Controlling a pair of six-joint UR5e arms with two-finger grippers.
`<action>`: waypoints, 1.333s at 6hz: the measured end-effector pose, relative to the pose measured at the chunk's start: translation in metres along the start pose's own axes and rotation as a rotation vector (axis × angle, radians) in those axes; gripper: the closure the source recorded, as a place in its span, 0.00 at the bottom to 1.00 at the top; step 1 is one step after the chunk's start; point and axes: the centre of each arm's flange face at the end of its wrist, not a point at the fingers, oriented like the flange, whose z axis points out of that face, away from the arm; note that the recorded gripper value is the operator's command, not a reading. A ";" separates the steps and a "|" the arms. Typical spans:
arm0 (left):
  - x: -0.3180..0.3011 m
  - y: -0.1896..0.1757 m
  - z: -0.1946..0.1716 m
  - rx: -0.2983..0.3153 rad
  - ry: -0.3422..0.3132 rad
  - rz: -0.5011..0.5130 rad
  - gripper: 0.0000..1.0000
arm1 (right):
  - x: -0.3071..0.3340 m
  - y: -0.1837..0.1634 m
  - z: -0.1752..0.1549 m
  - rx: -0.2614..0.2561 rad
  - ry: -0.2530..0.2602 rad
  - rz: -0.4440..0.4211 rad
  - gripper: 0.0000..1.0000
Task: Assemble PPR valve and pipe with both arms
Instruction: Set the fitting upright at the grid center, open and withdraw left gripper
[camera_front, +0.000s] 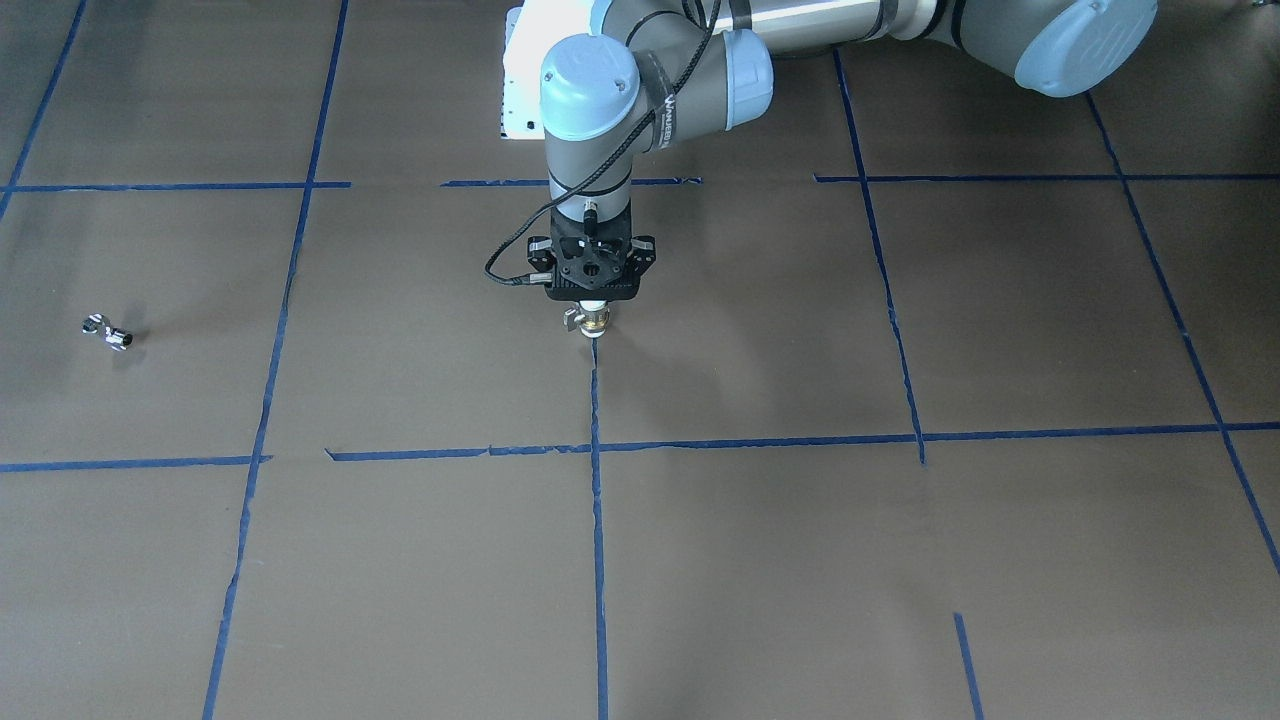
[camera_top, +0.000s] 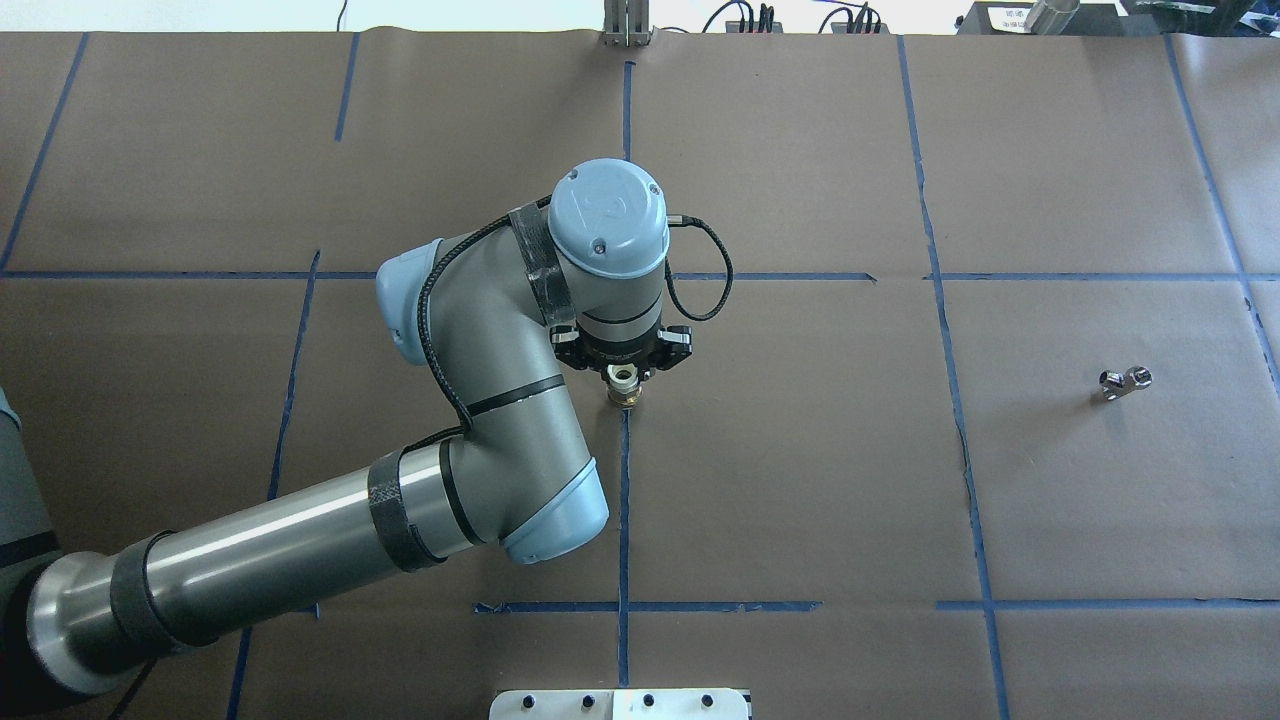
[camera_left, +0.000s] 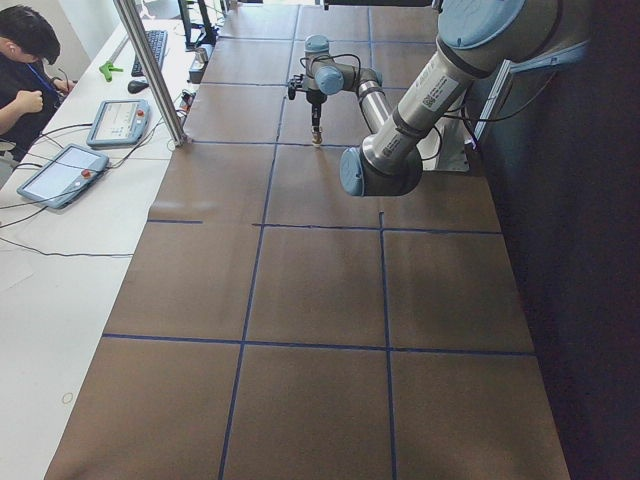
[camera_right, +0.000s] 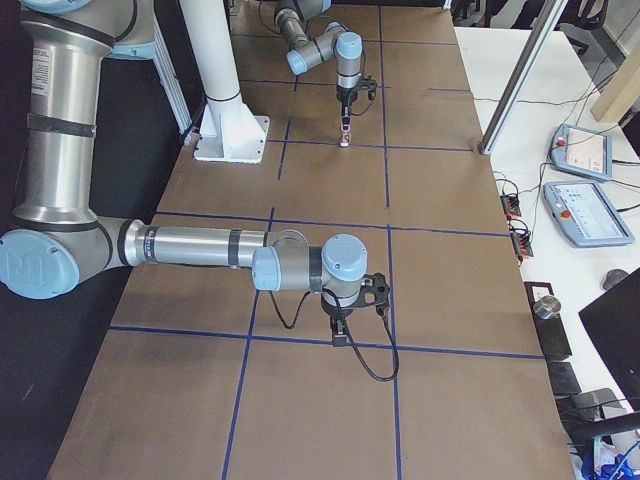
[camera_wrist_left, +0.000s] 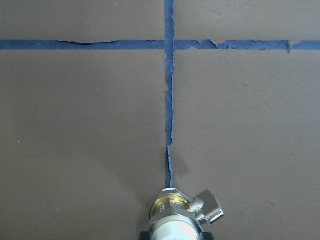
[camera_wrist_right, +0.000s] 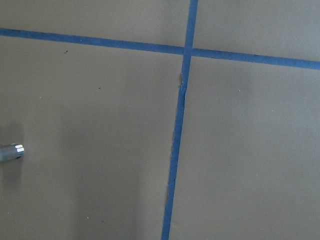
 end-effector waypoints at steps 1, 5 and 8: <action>0.000 0.000 0.000 0.000 0.000 -0.001 0.00 | 0.000 0.000 0.000 0.000 0.000 0.000 0.00; -0.029 -0.010 -0.053 0.023 0.047 -0.014 0.00 | 0.002 0.000 0.001 0.004 0.001 -0.006 0.00; -0.215 -0.022 -0.097 0.007 -0.009 0.163 0.00 | -0.002 -0.004 -0.002 0.034 0.000 -0.033 0.00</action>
